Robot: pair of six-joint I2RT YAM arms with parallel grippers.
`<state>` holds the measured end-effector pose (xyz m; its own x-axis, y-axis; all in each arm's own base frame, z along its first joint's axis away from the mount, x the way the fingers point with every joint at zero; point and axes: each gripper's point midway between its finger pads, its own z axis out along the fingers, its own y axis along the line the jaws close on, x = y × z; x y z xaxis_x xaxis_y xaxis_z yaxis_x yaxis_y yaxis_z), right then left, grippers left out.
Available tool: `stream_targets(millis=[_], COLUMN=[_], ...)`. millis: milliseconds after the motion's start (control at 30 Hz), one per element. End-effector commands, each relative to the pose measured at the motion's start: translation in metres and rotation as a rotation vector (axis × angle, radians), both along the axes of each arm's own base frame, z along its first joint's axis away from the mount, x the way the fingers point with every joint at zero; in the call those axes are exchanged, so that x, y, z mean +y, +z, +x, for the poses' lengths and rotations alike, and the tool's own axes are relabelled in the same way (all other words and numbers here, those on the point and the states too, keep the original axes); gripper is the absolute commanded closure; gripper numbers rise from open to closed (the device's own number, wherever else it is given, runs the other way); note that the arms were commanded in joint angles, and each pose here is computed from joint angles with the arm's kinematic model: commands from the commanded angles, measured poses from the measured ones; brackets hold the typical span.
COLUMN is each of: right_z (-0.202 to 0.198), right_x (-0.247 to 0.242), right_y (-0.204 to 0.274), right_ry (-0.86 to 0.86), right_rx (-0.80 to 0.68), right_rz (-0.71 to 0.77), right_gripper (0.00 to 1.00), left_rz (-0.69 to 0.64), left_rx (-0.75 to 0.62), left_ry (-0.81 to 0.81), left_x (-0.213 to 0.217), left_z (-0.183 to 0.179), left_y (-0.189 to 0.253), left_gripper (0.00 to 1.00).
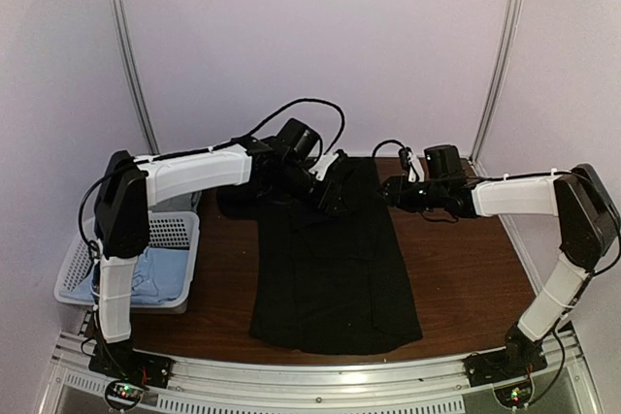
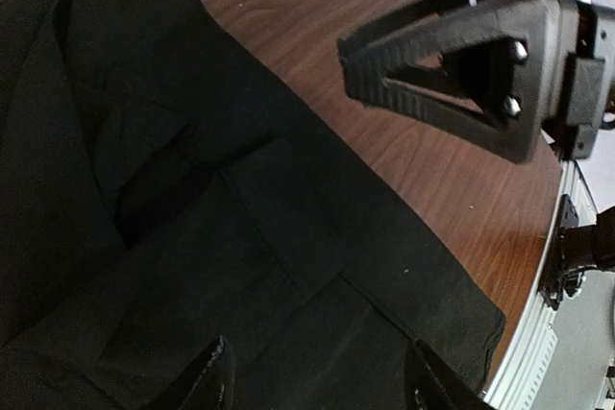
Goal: Fold and stack the long sleeve shirts
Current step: Place the sleeve of the 1/3-folded shirt, then pick up the sleeve from the 1/3-folded shirt.
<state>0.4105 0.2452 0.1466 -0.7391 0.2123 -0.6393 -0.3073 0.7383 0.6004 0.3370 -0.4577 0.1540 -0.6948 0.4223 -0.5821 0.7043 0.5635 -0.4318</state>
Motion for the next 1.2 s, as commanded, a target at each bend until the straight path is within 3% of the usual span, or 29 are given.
stream_targets(millis=[0,533,867,967,1167], right_z=[-0.017,-0.025,-0.021,-0.017,0.002], right_x=[0.005,0.012,0.023,0.029,0.038], right_y=[-0.005,-0.102,-0.114,-0.109,-0.073], right_ry=[0.029,0.052,0.067,0.076,0.092], right_rx=[-0.02,0.181,0.194,0.184,0.115], right_rz=[-0.087,-0.106,-0.096,-0.086,-0.126], right_gripper=[0.49,0.47,0.49,0.55,0.9], left_rz=[0.013,0.022,0.02,0.016,0.015], left_rx=[-0.075,-0.04,-0.038,-0.039,-0.042], left_ry=[0.076,0.135,0.162,0.167,0.189], left_x=[0.017,0.041,0.05,0.051,0.057], left_z=[0.028,0.042,0.047,0.048,0.053], left_y=[0.013,0.006,0.006,0.008,0.009], left_gripper=[0.38,0.4,0.4,0.4,0.41])
